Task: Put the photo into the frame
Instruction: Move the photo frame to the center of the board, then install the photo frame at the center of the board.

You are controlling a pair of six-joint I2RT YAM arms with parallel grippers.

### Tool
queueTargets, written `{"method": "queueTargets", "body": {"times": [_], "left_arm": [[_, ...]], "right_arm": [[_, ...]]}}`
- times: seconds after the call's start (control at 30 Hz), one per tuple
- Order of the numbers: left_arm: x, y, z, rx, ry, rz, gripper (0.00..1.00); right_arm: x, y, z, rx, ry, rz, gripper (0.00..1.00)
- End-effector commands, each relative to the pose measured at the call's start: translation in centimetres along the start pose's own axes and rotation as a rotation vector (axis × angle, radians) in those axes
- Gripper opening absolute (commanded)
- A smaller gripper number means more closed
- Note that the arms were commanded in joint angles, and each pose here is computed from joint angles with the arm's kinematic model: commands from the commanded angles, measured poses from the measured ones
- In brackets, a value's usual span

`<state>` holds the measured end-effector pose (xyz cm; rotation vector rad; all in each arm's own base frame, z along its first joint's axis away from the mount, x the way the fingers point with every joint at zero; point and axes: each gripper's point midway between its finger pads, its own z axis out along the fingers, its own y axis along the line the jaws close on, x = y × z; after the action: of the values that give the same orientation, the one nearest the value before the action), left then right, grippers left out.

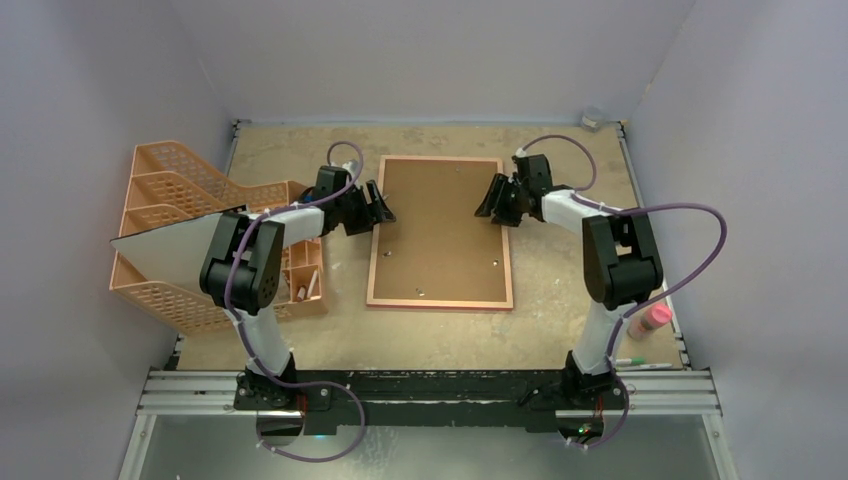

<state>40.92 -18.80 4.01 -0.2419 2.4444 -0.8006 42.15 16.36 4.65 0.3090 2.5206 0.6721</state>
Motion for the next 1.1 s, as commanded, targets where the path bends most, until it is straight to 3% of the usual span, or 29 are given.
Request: {"method": "queueTargets", "body": {"times": [0.0,0.2,0.3,0.47,0.7,1.07], "left_arm": [[3.1,2.8,0.5,-0.091,0.084,-0.014,0.70],[3.1,4.0,-0.1,-0.168,0.073,-0.014,0.70],[3.6,4.7,-0.3,-0.201,0.081,-0.025,0.69],[4.6,5.7,-0.5,-0.241,0.101,-0.053,0.60],[4.5,5.9,-0.5,-0.264,0.112,-0.042,0.51],[4.3,5.5,-1.2,-0.255,0.094,-0.038,0.51]], "right_arm": [[-1.5,1.4,-1.6,-0.010,-0.038,-0.006,0.55],[-4.7,1.4,-6.4,0.109,-0.182,-0.026,0.60],[-4.1,-0.4,-8.4,0.208,-0.203,-0.012,0.66],[1.5,-3.5,-8.5,0.310,-0.067,-0.007,0.76],[8.1,-2.5,-7.6,0.322,0.092,-0.146,0.80],[9.3,-5.3,-7.7,0.435,0.122,-0.192,0.78]]}}
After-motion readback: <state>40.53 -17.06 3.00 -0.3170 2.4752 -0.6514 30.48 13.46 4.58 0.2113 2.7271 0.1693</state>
